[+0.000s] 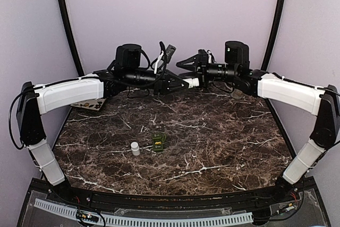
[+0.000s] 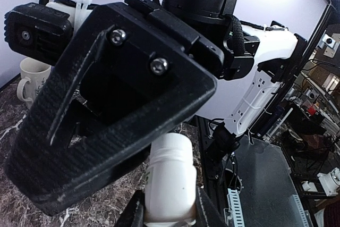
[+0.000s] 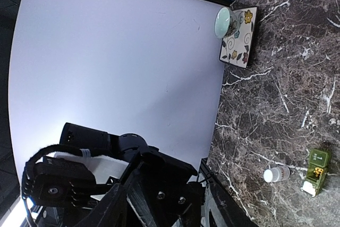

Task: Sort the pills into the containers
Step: Screw the lid of the pill bottle onto the pill bottle, then pass from the left arm to the right

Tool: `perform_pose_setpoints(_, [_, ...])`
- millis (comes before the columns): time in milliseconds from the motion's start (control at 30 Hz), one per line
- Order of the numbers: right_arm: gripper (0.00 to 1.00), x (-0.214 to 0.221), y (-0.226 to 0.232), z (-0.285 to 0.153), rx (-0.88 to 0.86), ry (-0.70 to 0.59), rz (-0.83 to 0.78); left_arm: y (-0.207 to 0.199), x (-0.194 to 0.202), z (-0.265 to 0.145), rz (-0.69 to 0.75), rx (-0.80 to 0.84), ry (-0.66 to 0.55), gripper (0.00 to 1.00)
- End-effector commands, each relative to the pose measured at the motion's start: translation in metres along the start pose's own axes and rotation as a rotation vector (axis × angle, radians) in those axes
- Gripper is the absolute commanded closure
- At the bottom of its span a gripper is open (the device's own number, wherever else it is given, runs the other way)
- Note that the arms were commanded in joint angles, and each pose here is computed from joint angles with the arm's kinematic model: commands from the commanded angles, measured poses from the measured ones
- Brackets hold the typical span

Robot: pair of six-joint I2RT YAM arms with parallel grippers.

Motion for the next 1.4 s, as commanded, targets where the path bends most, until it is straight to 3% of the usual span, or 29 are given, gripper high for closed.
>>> perform_pose_setpoints(0, [0.49,-0.002,0.021,-0.008,-0.025,-0.031,-0.106,-0.016,-0.011,-0.008,-0.005,0.095,-0.032,1.00])
perform_pose_setpoints(467, [0.43,-0.004,0.029,-0.036,0.130,-0.099,-0.314,-0.005,-0.013,-0.023,-0.108,0.083,-0.061,1.00])
perform_pose_setpoints(833, [0.37,0.003,0.024,-0.062,0.299,-0.083,-0.602,0.010,-0.003,-0.034,-0.347,0.282,-0.008,1.00])
perform_pose_setpoints(1367, [0.35,0.020,0.019,-0.050,0.219,0.055,-0.576,0.019,-0.001,-0.023,-0.438,0.368,0.055,1.00])
Point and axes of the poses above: each gripper's point midway between its finger pads, its own z axis out along the fingers, its own y axis along the line the jaws close on, x = y × z, the point moved 5 cm from there along -z, back along the fingers, and after that the axes turned 11 degrees about -z, right-handed, at the moved point
